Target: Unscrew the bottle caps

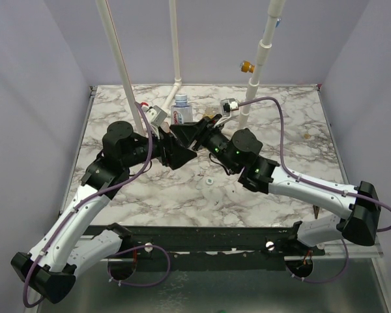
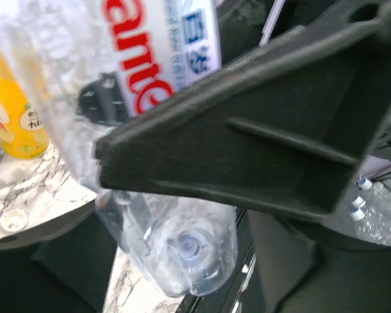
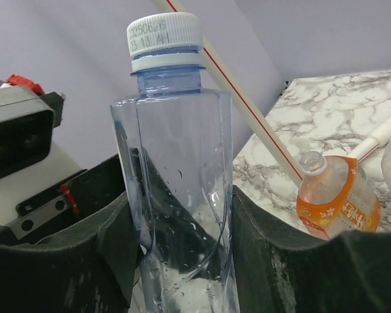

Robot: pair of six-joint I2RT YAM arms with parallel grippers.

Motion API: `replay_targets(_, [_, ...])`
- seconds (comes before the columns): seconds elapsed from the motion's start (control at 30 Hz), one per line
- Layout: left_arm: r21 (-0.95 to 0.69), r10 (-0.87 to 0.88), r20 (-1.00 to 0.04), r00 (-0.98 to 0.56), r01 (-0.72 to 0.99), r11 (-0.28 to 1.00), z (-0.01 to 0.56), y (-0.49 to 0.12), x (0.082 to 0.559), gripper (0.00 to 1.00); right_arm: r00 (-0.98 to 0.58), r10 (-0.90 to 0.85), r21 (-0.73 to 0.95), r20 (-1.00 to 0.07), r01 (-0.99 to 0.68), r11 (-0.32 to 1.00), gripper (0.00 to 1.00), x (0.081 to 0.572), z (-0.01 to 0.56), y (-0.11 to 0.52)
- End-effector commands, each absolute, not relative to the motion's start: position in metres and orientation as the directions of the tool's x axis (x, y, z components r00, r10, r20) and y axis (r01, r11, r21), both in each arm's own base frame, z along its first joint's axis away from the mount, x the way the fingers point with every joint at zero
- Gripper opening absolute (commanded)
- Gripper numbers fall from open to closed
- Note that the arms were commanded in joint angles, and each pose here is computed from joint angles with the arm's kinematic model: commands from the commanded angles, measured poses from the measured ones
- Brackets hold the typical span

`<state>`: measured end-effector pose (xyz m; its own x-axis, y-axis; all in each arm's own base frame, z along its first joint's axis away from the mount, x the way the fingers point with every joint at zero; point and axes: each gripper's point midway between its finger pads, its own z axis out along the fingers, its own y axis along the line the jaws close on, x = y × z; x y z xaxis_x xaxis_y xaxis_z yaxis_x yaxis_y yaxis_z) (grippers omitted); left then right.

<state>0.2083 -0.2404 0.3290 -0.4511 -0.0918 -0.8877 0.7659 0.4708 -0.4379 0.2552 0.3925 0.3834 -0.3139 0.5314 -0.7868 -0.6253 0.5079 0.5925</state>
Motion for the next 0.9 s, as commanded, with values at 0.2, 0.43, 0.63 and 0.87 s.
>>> replay_targets(0.2, [-0.384, -0.103, -0.92, -0.378, 0.82, 0.425, 0.351, -0.241, 0.2, 0.29, -0.274, 0.528, 0.552, -0.804, -0.675, 0.49, 0.58, 0.25, 0.407, 0.402])
replay_targets(0.43, [-0.372, -0.073, -0.925, -0.374, 0.845, 0.384, 0.347, -0.241, 0.188, 0.23, -0.249, 0.455, 0.476, -0.855, -0.726, 0.496, 0.96, 0.246, 0.435, 0.39])
replay_targets(0.63, [-0.348, -0.033, -0.934, -0.355, 0.887, 0.303, 0.343, -0.244, 0.17, 0.23, -0.267, 0.32, 0.4, -0.909, -0.771, 0.495, 0.97, 0.239, 0.455, 0.382])
replay_targets(0.87, [-0.259, 0.008, -0.963, -0.269, 0.935, 0.24, 0.347, -0.241, 0.156, 0.24, -0.341, 0.241, 0.418, -0.909, -0.752, 0.511, 0.91, 0.233, 0.443, 0.375])
